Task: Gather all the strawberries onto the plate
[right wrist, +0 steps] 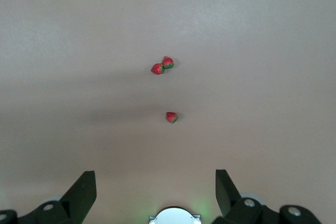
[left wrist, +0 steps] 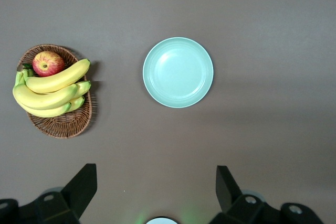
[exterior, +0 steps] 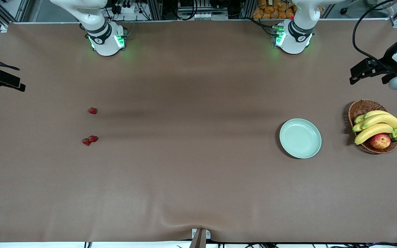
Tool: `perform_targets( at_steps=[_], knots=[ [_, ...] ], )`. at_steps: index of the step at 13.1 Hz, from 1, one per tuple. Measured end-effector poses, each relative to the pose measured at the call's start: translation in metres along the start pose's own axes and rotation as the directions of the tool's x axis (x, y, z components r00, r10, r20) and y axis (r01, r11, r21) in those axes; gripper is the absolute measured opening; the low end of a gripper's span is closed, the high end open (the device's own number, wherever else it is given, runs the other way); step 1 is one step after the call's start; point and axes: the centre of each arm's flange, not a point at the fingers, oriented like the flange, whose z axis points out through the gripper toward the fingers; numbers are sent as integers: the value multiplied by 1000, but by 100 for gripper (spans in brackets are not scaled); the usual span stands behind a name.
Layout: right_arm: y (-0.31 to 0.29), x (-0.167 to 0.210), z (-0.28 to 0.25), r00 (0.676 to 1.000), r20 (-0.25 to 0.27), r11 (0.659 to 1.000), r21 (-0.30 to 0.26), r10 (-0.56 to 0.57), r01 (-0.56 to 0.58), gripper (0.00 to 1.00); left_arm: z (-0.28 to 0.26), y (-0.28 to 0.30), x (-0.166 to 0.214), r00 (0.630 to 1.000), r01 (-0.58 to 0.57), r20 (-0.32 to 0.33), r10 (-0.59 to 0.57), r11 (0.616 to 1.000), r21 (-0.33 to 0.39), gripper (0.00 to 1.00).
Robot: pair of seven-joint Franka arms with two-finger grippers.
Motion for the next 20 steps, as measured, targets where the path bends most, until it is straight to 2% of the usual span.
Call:
perform_targets(
  at_steps=[7,11,15,18,20],
  knots=[
    [-4,-2,-8,1000,-12,1000,0,-8,8,100,-1,-1,1,1000,-2,-3,2,1000,-1,100],
    [-12,11,11,1000,18,1000,-1,-24,24,100,1,-1,3,1000,-2,1,2,1000,-1,100],
    [-32,59,73,996,62,998,-11,-58,59,100,2,-1,3,1000,-2,3,2,1000,-1,100],
    [-44,94,151,996,51,997,-15,-75,76,100,2,-1,4,1000,-2,3,2,1000,-1,100],
    [-41,105,220,997,41,997,-17,-72,73,100,4,0,5,1000,-4,6,4,1000,-2,100]
  ],
)
